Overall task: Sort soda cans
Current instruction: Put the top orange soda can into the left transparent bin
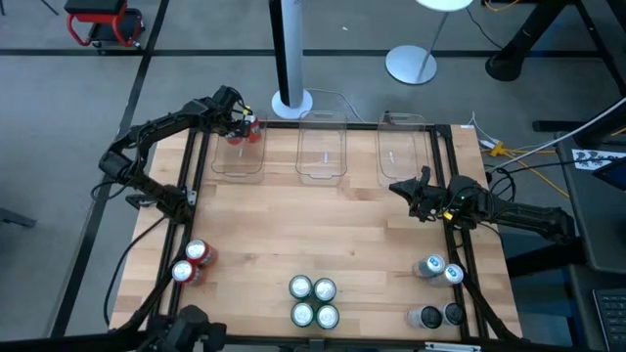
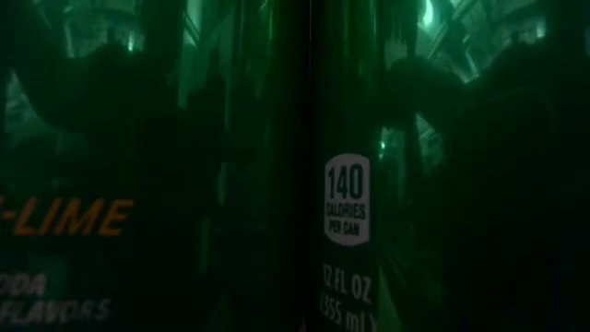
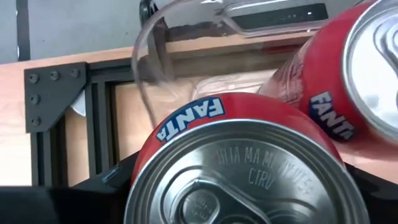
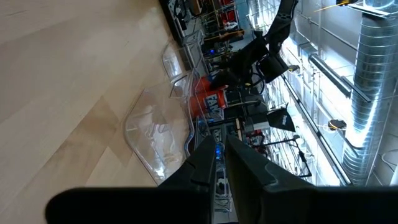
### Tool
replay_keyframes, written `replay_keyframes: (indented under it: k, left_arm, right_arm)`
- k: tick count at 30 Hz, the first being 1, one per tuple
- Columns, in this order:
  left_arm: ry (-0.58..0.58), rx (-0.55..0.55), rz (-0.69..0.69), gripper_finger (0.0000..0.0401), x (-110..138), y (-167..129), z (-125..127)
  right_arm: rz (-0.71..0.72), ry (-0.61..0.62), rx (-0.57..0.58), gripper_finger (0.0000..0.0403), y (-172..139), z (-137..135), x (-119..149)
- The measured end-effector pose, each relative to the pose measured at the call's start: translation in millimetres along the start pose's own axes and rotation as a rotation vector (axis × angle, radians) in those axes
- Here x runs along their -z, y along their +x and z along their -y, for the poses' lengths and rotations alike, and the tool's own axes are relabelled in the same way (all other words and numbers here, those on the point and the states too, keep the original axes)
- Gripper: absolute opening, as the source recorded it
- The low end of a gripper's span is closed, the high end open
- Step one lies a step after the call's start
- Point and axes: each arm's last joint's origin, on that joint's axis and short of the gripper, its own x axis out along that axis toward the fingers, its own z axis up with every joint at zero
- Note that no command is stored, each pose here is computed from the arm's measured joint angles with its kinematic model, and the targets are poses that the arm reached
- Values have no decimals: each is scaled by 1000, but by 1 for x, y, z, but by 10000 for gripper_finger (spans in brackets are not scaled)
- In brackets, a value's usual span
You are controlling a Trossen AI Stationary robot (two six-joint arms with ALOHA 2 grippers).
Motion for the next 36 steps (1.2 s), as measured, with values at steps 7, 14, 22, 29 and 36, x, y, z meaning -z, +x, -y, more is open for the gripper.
replay_keyframes:
  k: [7,14,22,29,36]
  left_arm:
    - [1,2,-9,360,-1,9,3]
    - [0,4,8,360,-2,10,3]
    - [15,6,16,351,-2,-6,-1]
    - [17,27,58,351,-12,-45,-5]
    - [71,130,145,345,-10,-83,7]
  right_arm:
    - [0,0,-2,37,0,0,0]
    - [3,0,-3,37,0,0,0]
    - [3,0,-3,37,0,0,0]
    - [4,0,-2,37,0,0,0]
    - [4,0,-2,37,0,0,0]
